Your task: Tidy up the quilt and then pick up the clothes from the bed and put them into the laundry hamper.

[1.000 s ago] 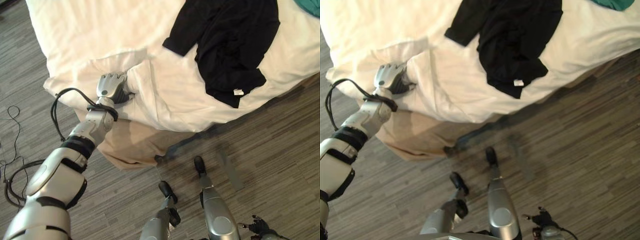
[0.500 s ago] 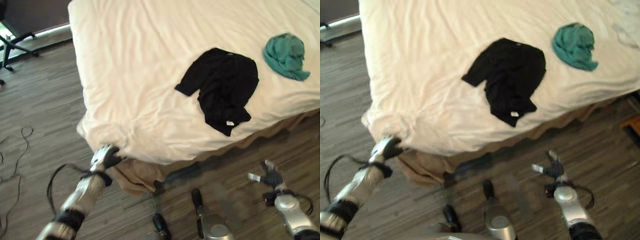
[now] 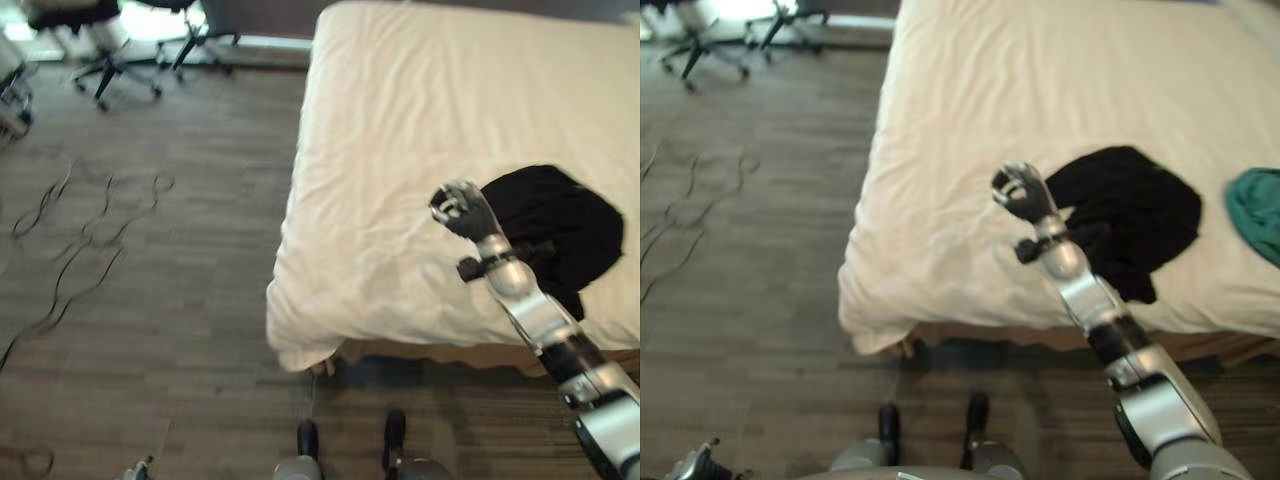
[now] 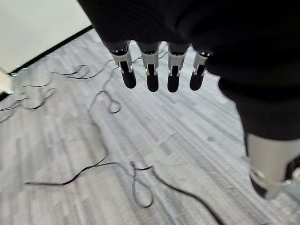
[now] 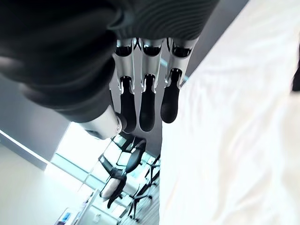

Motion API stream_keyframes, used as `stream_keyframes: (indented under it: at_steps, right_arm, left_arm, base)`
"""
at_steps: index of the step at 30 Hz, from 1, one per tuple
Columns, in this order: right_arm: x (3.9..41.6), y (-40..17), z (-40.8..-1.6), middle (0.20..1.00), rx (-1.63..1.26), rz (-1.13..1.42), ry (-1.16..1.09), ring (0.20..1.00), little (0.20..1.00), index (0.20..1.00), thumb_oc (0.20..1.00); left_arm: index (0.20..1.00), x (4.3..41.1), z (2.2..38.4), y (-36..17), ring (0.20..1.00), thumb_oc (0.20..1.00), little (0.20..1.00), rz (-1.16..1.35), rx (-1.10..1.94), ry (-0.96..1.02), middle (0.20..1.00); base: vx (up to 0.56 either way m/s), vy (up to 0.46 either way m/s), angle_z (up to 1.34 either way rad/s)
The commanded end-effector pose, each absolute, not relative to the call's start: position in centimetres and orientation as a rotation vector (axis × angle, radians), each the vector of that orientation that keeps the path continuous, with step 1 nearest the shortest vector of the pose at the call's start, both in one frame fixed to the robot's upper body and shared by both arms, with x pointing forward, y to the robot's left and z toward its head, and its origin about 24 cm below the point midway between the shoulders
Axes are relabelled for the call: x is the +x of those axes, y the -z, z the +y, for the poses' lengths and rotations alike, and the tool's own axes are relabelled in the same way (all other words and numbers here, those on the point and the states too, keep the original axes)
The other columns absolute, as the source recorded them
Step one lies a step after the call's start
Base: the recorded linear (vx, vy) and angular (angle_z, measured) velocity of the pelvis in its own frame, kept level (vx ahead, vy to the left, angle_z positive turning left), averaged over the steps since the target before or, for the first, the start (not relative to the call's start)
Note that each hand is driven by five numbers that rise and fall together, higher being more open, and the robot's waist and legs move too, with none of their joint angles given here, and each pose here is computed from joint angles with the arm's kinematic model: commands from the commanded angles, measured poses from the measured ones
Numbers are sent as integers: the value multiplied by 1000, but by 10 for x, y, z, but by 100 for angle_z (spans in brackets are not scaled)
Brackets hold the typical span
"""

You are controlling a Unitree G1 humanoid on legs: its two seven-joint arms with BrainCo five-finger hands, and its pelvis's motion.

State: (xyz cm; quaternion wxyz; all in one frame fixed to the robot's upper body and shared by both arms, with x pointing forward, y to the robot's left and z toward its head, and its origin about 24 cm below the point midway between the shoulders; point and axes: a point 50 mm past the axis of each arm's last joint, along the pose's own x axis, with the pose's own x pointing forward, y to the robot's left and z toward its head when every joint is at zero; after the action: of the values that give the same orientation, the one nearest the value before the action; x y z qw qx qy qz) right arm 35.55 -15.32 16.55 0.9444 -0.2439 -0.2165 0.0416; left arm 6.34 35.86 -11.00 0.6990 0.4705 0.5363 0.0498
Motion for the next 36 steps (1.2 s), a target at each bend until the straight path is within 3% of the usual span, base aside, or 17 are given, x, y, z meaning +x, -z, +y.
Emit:
stream_keyframes:
  at_steps: [1,5,7,10,13,18,23,29,34,35,36]
  right_arm:
    - [367,-209,-151,200,-389,-550,-17,200,200,200,200]
    - [374,-202,-138,200,-347,-515,-30,200,200,200,200]
    - [373,-168,-124,200,-314,-407,-78,200,200,200,200]
    - [367,-137,-102,200,-343,-321,-143,200,200,200,200]
    - [325,-79,-40,200,-329,-196,-467,200,200,200,200]
    - [281,-65,-6,200,-134,-139,-740,200,200,200,200]
    - [274,-98,-11,200,-49,-283,-756,200,200,200,200]
    - [283,-168,-40,200,-24,-592,-582,200,200,200,200]
    - [303,-191,-75,200,-419,-791,-276,200,200,200,200]
    - [304,-192,-75,200,-420,-793,-274,200,200,200,200]
    - [328,-153,-108,200,-606,-612,-91,200,200,200,200]
  left_arm:
    - [1000,106,375,89,1000,1000,1000,1069,1052,-270,1000]
    - [1000,140,354,86,1000,1000,1000,897,975,-297,1000]
    - [1000,164,329,88,1000,1000,1000,795,910,-275,1000]
    - [1000,172,313,92,1000,1000,1000,773,897,-232,1000]
    - [1000,182,283,100,1000,1000,1000,742,899,-132,1000]
    - [1000,174,260,112,1000,1000,1000,753,916,-6,1000]
    - [1000,161,252,122,1000,1000,1000,811,913,25,1000]
    - [1000,162,237,125,1000,1000,1000,783,878,63,1000]
    - [1000,179,225,116,1000,1000,1000,703,766,26,1000]
    - [1000,180,225,116,1000,1000,1000,702,765,26,1000]
    - [1000,185,222,113,1000,1000,1000,682,625,-59,1000]
  base:
    - [-153,-4,55]
    - [-134,16,37]
    - [-99,48,30]
    - [-32,15,15]
    - [38,-18,-5]
    - [94,-28,-15]
    - [126,-17,-4]
    - [-9,-13,-17]
    - [-131,-15,-6]
    - [-94,-52,8]
    - [-74,-58,5]
